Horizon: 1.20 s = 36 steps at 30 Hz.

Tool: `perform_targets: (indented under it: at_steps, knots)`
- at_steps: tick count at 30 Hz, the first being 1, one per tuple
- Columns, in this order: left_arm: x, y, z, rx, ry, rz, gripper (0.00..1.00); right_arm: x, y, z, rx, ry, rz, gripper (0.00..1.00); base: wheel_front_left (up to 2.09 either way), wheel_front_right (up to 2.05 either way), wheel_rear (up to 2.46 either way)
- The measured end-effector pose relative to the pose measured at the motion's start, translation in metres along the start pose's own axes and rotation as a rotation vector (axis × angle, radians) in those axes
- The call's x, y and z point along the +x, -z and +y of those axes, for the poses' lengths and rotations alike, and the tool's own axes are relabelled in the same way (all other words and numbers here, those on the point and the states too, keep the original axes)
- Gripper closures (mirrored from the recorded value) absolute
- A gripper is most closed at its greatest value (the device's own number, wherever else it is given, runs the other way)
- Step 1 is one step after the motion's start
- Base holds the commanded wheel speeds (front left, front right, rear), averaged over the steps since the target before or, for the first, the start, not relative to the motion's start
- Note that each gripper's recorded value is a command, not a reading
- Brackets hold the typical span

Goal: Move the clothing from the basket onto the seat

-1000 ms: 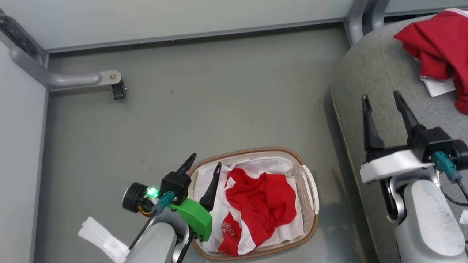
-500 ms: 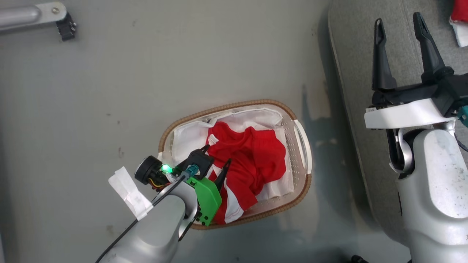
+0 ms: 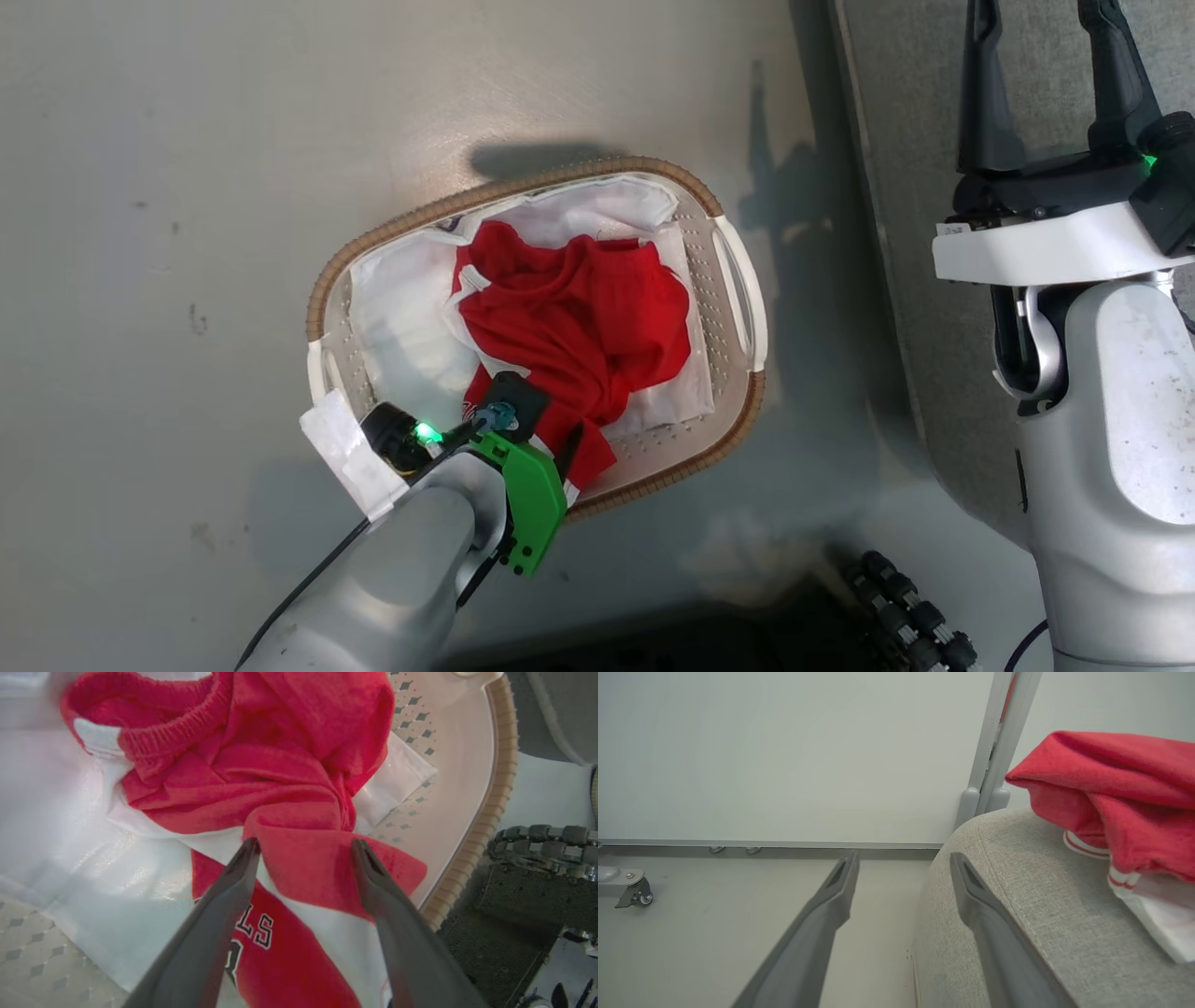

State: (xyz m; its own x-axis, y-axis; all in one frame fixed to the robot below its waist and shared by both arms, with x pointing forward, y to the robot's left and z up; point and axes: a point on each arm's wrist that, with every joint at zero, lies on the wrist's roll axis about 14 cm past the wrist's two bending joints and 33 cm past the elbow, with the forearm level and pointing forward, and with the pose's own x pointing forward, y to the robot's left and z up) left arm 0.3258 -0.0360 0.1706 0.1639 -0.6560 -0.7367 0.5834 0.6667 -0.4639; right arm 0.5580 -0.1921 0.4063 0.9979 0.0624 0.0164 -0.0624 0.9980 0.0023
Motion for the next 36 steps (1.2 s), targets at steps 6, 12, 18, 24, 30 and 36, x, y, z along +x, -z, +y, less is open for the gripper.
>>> perform_targets:
  at_steps: [6, 12, 18, 24, 30, 36]
  knots:
    - [0.014, 0.022, 0.016, -0.043, -0.018, 0.091, 0.0, 0.001, 0.017, -0.007, -0.013, 0.011, 0.027, 0.0, 0.0, 0.0, 0.0]
    - [0.024, 0.032, 0.018, -0.1, -0.012, 0.121, 0.11, 0.001, 0.029, -0.011, -0.024, 0.014, 0.05, 0.0, 0.0, 0.0, 0.0]
    - [0.03, 0.022, 0.012, -0.139, 0.01, 0.083, 1.0, 0.001, 0.034, -0.01, -0.024, 0.011, 0.058, 0.0, 0.0, 0.0, 0.0]
    - [0.027, 0.006, 0.015, -0.115, 0.004, 0.015, 1.0, 0.002, 0.03, -0.007, -0.024, 0.005, 0.053, 0.0, 0.0, 0.0, 0.0]
    - [0.015, -0.016, 0.022, -0.075, -0.029, -0.075, 1.0, 0.002, 0.017, -0.004, -0.027, -0.003, 0.038, 0.0, 0.0, 0.0, 0.0]
    - [-0.005, -0.051, 0.029, 0.0, -0.07, -0.173, 1.0, -0.011, 0.006, -0.001, -0.039, -0.004, 0.05, 0.0, 0.0, 0.0, 0.0]
